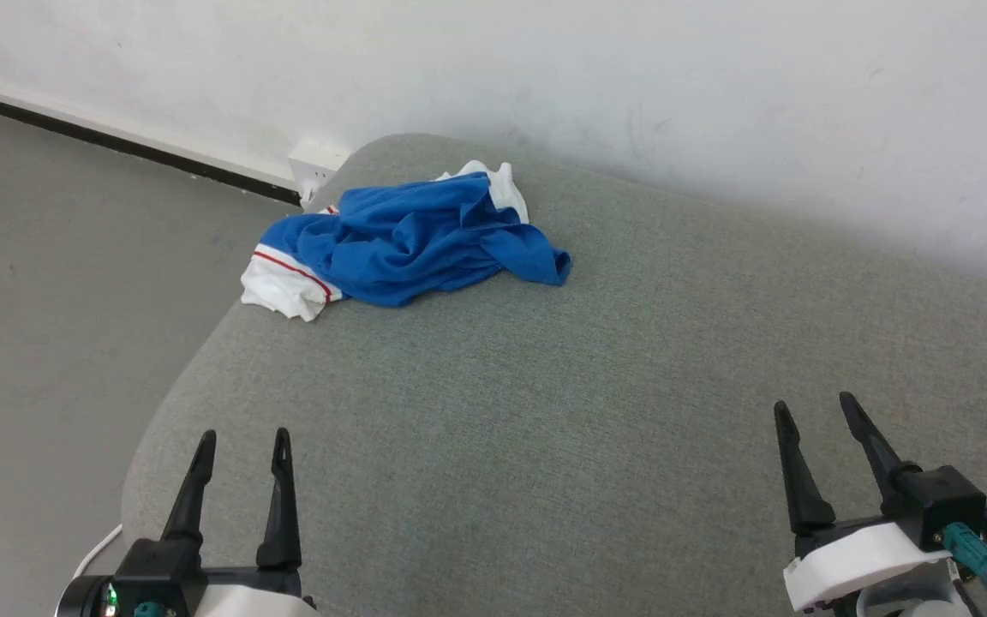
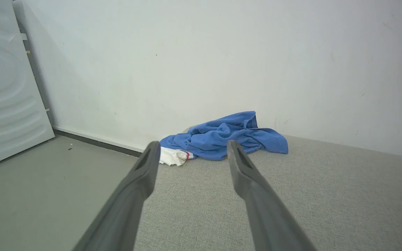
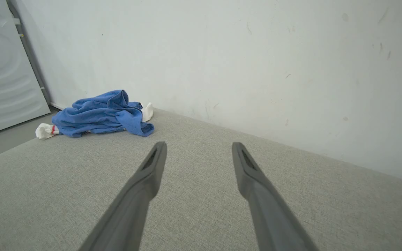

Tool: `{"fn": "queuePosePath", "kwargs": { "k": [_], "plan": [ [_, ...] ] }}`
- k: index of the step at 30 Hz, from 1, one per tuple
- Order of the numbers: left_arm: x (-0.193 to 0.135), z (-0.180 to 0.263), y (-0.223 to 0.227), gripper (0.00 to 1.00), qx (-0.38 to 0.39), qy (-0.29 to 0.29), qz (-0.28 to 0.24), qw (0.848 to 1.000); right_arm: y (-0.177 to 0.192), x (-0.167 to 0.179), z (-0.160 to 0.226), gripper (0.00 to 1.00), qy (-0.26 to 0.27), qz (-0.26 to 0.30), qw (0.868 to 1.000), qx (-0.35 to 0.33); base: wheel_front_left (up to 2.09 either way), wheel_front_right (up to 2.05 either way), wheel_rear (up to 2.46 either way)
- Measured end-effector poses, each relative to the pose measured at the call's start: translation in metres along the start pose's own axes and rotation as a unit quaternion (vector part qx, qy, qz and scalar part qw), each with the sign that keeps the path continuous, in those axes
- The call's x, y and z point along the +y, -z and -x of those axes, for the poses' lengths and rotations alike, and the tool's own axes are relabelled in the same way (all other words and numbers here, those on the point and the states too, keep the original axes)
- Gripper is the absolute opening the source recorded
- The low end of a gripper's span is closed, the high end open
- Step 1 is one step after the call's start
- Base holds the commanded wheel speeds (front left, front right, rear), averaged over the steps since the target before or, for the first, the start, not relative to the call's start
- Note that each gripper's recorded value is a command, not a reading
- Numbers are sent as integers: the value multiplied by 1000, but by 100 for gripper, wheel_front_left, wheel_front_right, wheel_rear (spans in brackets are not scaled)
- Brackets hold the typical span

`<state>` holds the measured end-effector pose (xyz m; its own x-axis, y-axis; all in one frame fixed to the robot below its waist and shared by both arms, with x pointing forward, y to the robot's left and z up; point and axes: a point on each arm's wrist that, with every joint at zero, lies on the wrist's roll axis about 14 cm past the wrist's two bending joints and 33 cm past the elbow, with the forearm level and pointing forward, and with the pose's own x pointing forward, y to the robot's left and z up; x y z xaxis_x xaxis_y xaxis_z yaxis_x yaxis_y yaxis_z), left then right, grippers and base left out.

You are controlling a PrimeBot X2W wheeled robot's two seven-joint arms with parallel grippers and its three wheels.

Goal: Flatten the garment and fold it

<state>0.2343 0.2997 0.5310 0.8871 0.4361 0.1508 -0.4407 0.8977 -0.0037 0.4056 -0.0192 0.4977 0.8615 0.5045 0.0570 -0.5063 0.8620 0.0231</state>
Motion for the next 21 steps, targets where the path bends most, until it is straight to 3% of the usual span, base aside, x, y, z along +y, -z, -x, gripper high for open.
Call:
{"fn": "queuePosePath", "kwargs": {
  "k": [15,21],
  "plan": [
    [0,-2,-4,100,-6,-2,23,1000,2,0,0,100,0,3,1000,2,0,0,0],
    [-12,-28,-42,100,-69,19,52,996,7,-4,-2,100,3,3,1000,7,0,0,0]
  ]
}}
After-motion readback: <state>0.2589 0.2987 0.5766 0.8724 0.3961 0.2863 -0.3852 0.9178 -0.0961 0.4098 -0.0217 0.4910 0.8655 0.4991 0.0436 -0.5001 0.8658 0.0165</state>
